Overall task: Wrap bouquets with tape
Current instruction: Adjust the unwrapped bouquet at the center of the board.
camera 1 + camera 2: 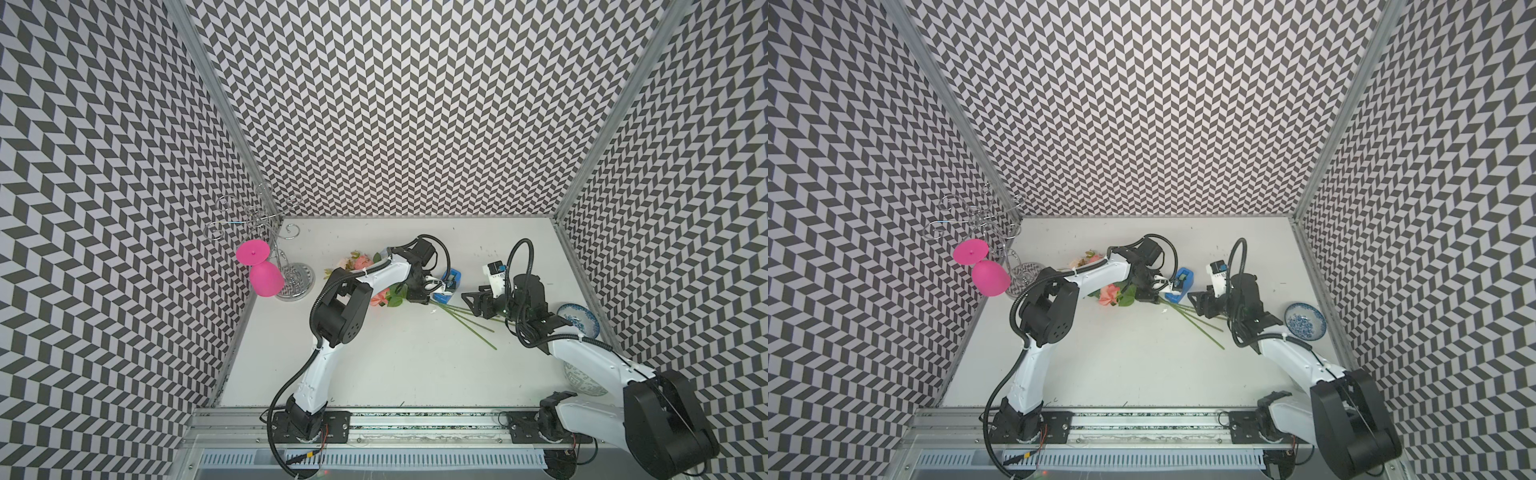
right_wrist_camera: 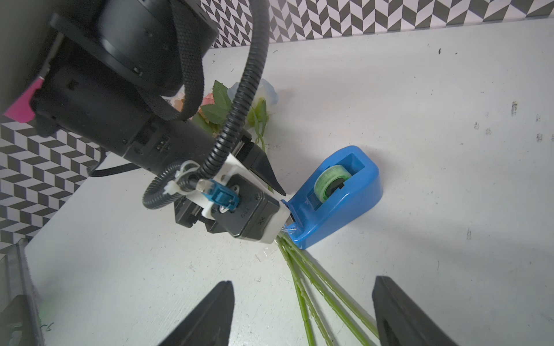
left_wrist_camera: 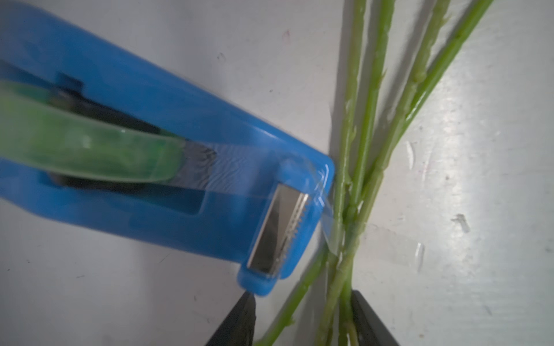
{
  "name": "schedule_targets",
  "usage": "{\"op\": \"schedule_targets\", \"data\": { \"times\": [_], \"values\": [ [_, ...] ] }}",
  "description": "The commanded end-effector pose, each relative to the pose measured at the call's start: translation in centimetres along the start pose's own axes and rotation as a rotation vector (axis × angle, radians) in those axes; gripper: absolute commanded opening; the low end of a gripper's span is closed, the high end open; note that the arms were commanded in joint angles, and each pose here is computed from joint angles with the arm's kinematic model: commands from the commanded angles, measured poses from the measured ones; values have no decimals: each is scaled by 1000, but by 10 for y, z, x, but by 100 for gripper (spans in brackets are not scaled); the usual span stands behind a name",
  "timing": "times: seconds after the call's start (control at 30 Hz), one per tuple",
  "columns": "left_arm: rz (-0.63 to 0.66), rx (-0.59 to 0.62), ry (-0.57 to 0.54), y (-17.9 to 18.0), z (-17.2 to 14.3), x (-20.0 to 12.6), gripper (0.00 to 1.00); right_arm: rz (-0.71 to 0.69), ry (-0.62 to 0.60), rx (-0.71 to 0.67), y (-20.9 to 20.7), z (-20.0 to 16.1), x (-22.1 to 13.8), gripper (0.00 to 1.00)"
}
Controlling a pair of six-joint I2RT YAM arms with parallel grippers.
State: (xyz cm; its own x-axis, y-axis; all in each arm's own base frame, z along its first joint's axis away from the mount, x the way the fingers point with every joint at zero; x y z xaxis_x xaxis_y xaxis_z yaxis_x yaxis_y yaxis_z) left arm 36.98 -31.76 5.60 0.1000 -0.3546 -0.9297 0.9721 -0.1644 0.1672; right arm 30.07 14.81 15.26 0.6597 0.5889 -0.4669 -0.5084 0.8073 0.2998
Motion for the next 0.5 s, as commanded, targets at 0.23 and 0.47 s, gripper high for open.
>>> {"op": "schedule_targets", "data": {
  "times": [0.23,0.47],
  "values": [
    [-148,-26,150,-37,-25,48,44,10,-70,-34,5,21,-8,75],
    [-221,-47,140,-48,-37,68,39,3,-94,-31,6,20,-15,74]
  ]
}}
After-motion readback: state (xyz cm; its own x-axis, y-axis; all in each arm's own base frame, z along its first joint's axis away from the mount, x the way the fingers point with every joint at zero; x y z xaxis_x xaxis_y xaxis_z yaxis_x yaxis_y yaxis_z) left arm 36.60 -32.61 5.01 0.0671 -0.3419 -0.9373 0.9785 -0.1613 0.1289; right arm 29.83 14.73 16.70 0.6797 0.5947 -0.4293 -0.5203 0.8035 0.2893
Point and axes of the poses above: each gripper's point midway between its finger pads, its own x axis out along the fingers, its own y axis along the line the jaws close on, z = x × y, the point moved 3 cm from there along -x, back along the fingers, and after that the axes turned 1 degree about -x, right-handed, at the moved point
